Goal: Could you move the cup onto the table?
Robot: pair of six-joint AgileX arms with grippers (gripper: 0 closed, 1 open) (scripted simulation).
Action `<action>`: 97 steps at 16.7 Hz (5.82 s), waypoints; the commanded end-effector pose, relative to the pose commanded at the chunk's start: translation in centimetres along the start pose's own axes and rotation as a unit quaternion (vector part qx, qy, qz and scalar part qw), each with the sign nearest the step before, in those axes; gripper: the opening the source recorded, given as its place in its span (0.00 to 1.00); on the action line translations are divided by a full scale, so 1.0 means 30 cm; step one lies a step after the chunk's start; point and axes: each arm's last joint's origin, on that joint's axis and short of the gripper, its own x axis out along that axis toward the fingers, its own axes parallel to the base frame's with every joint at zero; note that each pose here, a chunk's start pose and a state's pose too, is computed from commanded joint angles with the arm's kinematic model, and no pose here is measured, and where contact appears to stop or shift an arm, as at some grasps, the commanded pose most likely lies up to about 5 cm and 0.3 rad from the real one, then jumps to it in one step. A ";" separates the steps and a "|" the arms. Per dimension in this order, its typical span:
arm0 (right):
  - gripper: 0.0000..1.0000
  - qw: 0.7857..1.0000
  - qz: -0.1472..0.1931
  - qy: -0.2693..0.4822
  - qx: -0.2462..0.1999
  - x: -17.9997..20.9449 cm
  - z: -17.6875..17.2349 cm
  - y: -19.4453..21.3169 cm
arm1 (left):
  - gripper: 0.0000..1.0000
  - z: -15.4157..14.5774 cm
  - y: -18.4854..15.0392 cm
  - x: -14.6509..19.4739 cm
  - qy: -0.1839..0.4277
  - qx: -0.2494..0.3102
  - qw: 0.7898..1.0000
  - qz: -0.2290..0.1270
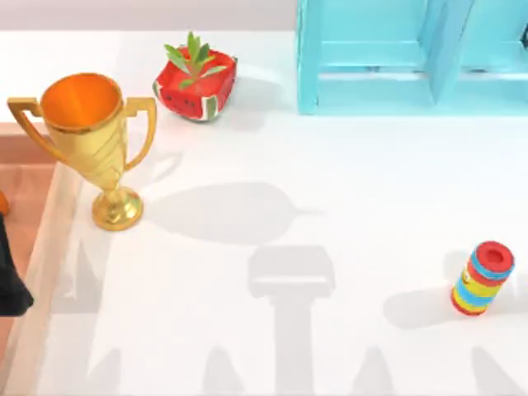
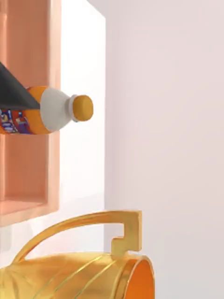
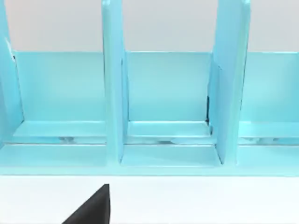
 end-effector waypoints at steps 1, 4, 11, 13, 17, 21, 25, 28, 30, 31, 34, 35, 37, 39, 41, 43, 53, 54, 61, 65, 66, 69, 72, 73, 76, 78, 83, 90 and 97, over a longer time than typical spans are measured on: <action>1.00 1.000 0.000 0.000 0.000 0.000 0.000 0.000 | 1.00 0.000 0.000 0.000 0.000 0.000 1.000 0.000; 1.00 1.000 0.000 0.000 0.000 0.000 0.000 0.000 | 1.00 0.019 0.003 0.000 0.016 0.004 1.000 0.005; 1.00 1.000 0.000 0.000 0.000 0.000 0.000 0.000 | 1.00 0.242 0.037 0.068 0.222 0.039 0.974 0.031; 1.00 1.000 0.000 0.000 0.000 0.000 0.000 0.000 | 1.00 0.301 0.058 0.139 0.322 0.044 0.945 0.033; 1.00 1.000 0.000 0.000 0.000 0.000 0.000 0.000 | 1.00 0.338 0.120 0.331 0.523 0.040 0.851 0.021; 1.00 1.000 0.000 0.000 0.000 0.000 0.000 0.000 | 1.00 0.325 0.191 0.491 0.652 0.023 0.758 0.003; 1.00 1.000 0.000 0.000 0.000 0.000 0.000 0.000 | 1.00 0.325 0.241 0.571 0.704 0.010 0.711 -0.005; 1.00 1.000 0.000 0.000 0.000 0.000 0.000 0.000 | 1.00 0.328 0.248 0.580 0.708 0.008 0.706 -0.006; 1.00 1.000 0.000 0.000 0.000 0.000 0.000 0.000 | 1.00 0.328 0.248 0.580 0.708 0.008 0.706 -0.006; 1.00 1.000 0.000 0.000 0.000 0.000 0.000 0.000 | 1.00 0.328 0.243 0.579 0.707 0.010 0.707 -0.007; 1.00 1.000 0.000 0.000 0.000 0.000 0.000 0.000 | 1.00 0.288 0.246 0.582 0.710 0.008 0.704 -0.007; 1.00 1.000 0.000 0.000 0.000 0.000 0.000 0.000 | 1.00 0.258 0.247 0.585 0.711 0.007 0.703 -0.007; 1.00 1.000 0.000 0.000 0.000 0.000 0.000 0.000 | 1.00 0.182 0.250 0.593 0.708 0.008 0.707 -0.006; 1.00 1.000 0.000 0.000 0.000 0.000 0.000 0.000 | 1.00 0.097 0.251 0.596 0.703 0.009 0.711 -0.005; 1.00 1.000 0.000 0.000 0.000 0.000 0.000 0.000 | 1.00 0.030 0.250 0.586 0.706 0.009 0.709 -0.005; 1.00 1.000 0.000 0.000 0.000 0.000 0.000 0.000 | 1.00 -0.004 0.249 0.579 0.708 0.008 0.706 -0.006; 1.00 1.000 0.000 0.000 0.000 0.000 0.000 0.000 | 0.55 -0.006 0.249 0.578 0.708 0.008 0.706 -0.006; 1.00 1.000 0.000 0.000 0.000 0.000 0.000 0.000 | 0.47 -0.006 0.249 0.578 0.708 0.008 0.706 -0.006; 1.00 1.000 0.000 0.000 0.000 0.000 0.000 0.000 | 0.00 -0.006 0.249 0.578 0.708 0.008 0.706 -0.006; 1.00 1.000 0.000 0.000 0.000 0.000 0.000 0.000 | 0.00 -0.006 0.249 0.578 0.708 0.008 0.706 -0.006; 1.00 1.000 0.000 0.000 0.000 0.000 0.000 0.000 | 0.00 -0.006 0.249 0.578 0.708 0.008 0.706 -0.006; 1.00 1.000 0.000 0.000 0.000 0.000 0.000 0.000 | 0.00 -0.003 0.247 0.578 0.707 0.009 0.707 -0.007; 1.00 1.000 0.000 0.000 0.000 0.000 0.000 0.000 | 0.00 0.028 0.262 0.599 0.693 -0.001 0.720 0.013; 1.00 1.000 0.000 0.000 0.000 0.000 0.000 0.000 | 0.00 0.053 0.272 0.614 0.683 -0.009 0.730 0.028; 1.00 1.000 0.000 0.000 0.000 0.000 0.000 0.000 | 0.00 0.149 0.240 0.648 0.662 -0.026 0.747 0.052; 1.00 1.000 0.000 0.000 0.000 0.000 0.000 0.000 | 0.00 0.207 0.161 0.652 0.668 -0.027 0.742 0.045; 1.00 1.000 0.000 0.000 0.000 0.000 0.000 0.000 | 0.00 0.314 -0.057 0.591 0.703 0.004 0.711 0.000; 1.00 1.000 0.000 0.000 0.000 0.000 0.000 0.000 | 0.00 0.323 -0.084 0.575 0.709 0.009 0.705 -0.006; 1.00 1.000 0.000 0.000 0.000 0.000 0.000 0.000 | 0.00 0.325 -0.356 0.531 0.715 0.016 0.699 -0.005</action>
